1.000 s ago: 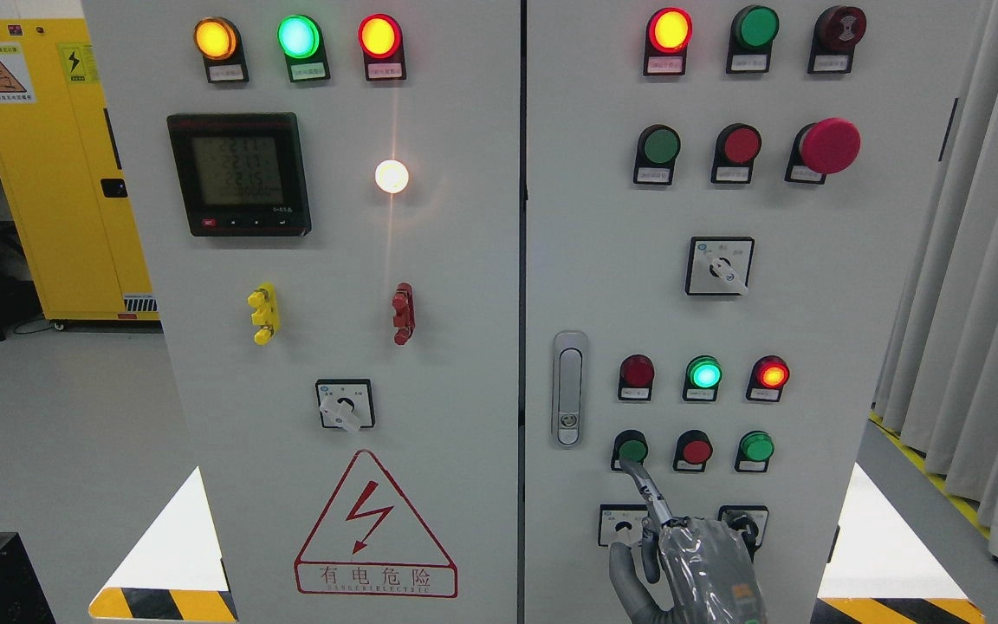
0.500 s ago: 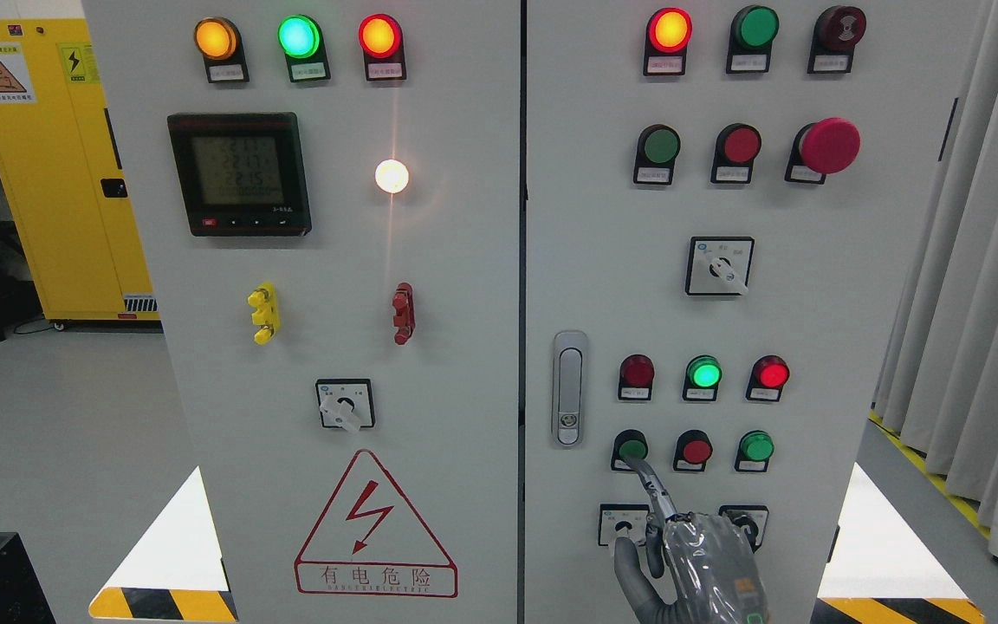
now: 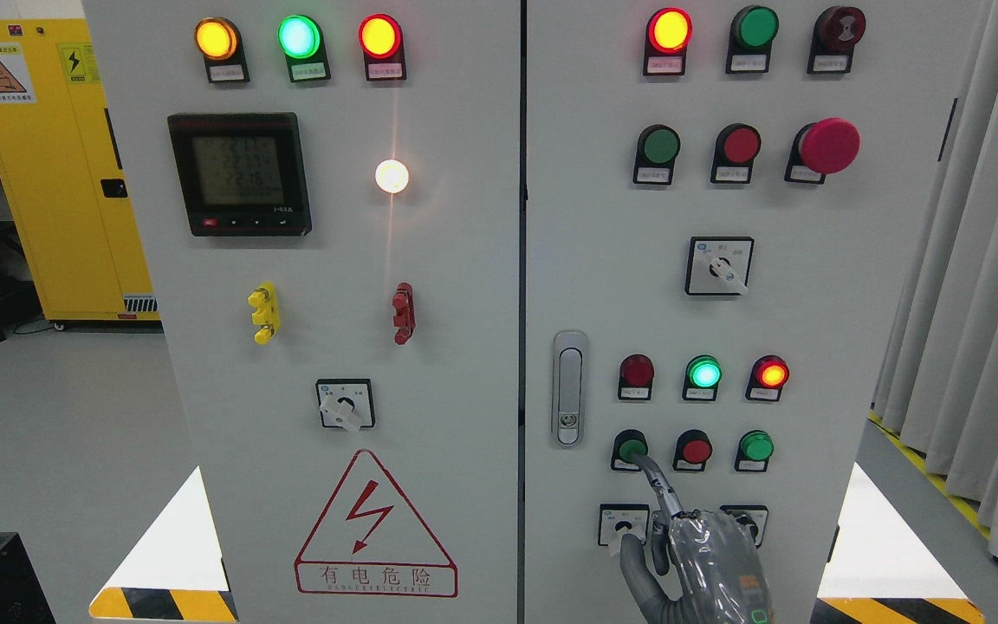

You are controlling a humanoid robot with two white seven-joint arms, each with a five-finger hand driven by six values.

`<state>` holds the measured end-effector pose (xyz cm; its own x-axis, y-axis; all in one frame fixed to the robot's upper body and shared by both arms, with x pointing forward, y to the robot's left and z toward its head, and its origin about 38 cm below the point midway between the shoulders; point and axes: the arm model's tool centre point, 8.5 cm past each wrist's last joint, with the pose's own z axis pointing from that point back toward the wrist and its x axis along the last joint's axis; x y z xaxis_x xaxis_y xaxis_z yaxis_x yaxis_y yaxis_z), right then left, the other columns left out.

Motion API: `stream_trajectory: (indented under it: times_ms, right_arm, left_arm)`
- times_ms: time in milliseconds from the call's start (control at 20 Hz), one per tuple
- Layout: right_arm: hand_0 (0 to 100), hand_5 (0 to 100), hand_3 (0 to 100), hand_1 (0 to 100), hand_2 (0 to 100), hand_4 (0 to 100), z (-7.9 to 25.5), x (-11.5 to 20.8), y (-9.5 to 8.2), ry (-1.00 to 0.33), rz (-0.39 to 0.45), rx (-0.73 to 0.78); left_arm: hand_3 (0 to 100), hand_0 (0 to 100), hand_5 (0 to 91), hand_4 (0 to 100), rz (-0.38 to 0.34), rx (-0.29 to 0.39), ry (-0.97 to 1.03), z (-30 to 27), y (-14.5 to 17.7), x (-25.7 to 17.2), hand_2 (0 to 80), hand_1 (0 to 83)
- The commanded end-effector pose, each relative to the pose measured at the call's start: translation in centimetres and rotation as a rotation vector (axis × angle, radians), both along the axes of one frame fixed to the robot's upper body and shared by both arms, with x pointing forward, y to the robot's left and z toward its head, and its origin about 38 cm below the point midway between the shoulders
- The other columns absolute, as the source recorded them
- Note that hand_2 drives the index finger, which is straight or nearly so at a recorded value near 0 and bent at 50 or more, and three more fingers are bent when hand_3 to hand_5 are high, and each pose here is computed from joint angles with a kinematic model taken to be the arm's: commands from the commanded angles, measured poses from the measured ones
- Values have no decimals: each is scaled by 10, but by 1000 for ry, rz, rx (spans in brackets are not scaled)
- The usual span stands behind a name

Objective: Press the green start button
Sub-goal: 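Press the green button inward with the right index finger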

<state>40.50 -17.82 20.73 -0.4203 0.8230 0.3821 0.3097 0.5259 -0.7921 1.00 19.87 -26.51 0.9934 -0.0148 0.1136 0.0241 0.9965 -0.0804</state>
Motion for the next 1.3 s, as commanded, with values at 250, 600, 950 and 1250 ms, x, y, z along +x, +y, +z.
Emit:
stream_trajectory:
  times_ms: [250, 600, 950, 1250]
  right_arm:
    - [754, 1000, 983, 843, 0, 990, 2, 6, 0, 7, -4, 16]
    - [758, 1000, 982, 842, 0, 991, 0, 6, 1, 11, -3, 15]
    - [755, 1000, 982, 842, 0, 993, -1, 6, 1, 13, -1, 15]
    - [755, 1000, 982, 842, 0, 993, -1, 3, 2, 6, 3, 16]
  left_arm:
    - [0, 120, 0, 0, 0, -1, 0, 0, 0, 0, 0, 556]
    - [0, 120, 0, 0, -1, -1, 0, 0, 0, 0, 0, 556]
    - [0, 120, 0, 0, -1, -1, 0, 0, 0, 0, 0, 556]
    - [0, 120, 0, 0, -1, -1, 0, 0, 0, 0, 0, 556]
